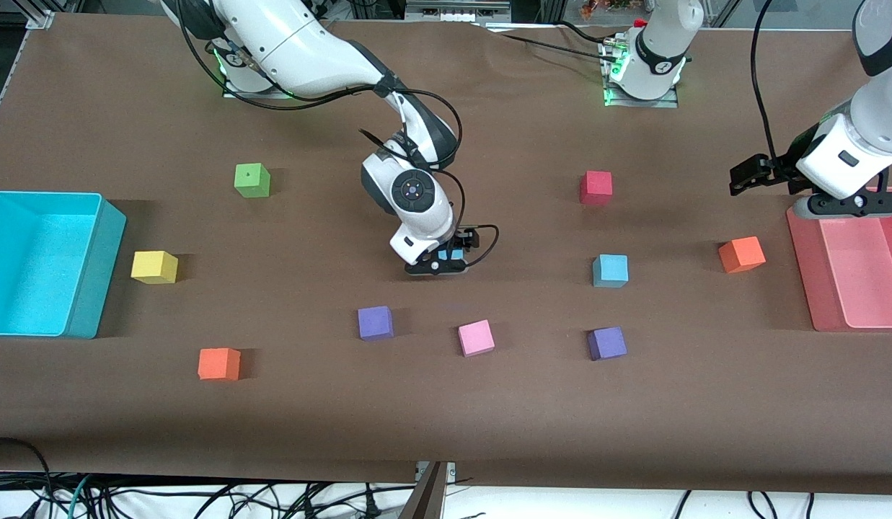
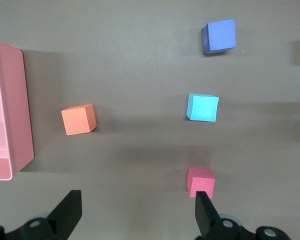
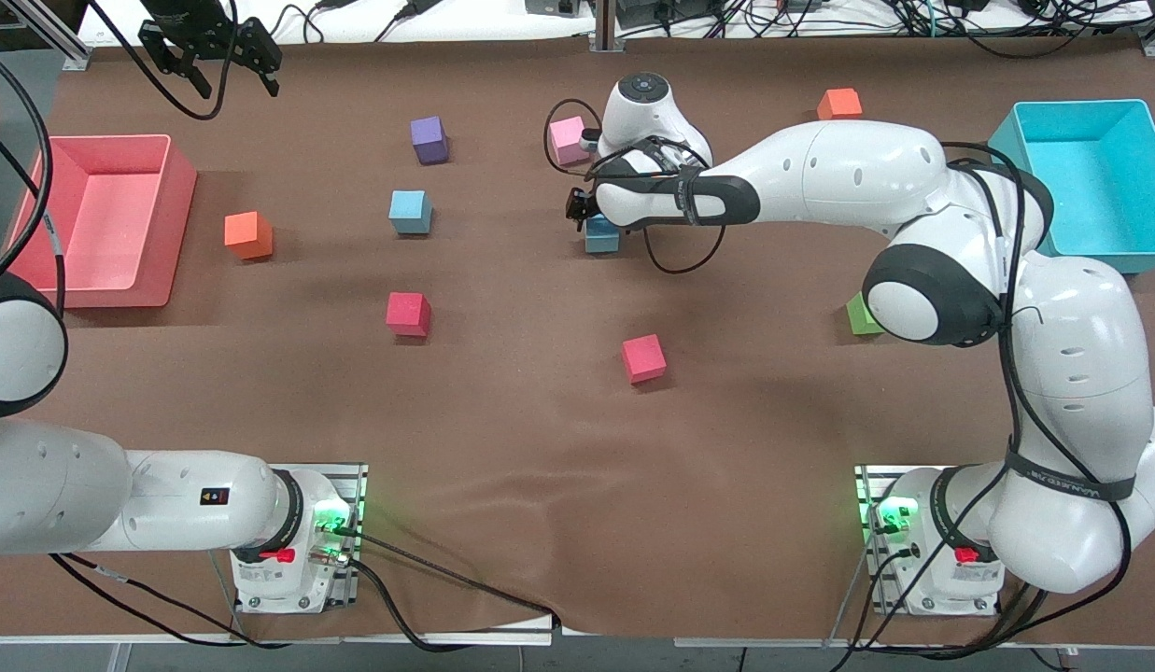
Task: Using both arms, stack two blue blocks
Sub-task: 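Set down the cube with the right gripper while the left gripper reaches out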
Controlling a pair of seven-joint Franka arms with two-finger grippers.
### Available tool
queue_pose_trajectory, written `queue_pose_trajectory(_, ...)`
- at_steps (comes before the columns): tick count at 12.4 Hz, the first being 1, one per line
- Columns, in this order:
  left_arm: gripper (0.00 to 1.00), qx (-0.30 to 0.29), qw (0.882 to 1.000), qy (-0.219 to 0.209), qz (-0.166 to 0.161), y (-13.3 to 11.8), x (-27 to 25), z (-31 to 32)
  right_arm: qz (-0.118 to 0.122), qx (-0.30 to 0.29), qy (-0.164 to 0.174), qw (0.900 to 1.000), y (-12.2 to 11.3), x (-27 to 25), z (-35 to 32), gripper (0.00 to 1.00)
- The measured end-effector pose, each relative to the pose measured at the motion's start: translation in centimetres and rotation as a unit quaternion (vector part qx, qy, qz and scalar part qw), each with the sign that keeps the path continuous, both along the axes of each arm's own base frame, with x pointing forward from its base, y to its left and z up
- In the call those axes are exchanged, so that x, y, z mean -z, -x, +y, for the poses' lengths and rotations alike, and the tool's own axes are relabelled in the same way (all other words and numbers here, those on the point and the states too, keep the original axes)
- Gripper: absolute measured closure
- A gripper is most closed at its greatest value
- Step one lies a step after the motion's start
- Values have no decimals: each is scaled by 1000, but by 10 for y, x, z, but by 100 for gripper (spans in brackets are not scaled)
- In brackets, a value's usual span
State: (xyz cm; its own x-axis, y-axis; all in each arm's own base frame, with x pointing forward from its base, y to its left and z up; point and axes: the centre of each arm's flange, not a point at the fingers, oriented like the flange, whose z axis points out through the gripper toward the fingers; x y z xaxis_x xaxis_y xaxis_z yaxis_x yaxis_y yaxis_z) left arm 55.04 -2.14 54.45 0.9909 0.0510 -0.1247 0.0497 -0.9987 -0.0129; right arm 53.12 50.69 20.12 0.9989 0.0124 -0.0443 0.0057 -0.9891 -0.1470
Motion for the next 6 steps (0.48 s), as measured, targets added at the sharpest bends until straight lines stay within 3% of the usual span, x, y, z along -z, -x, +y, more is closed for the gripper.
queue_pose_trajectory(4, 0, 8, 1000, 0, 13, -7, 18, -5, -25, -14, -16, 999, -22, -55, -13, 0)
queue_pose_trajectory(6, 0, 18, 999, 1, 28, -16, 43, -13, -18, -58, -14, 998, -27, -107, -32, 0)
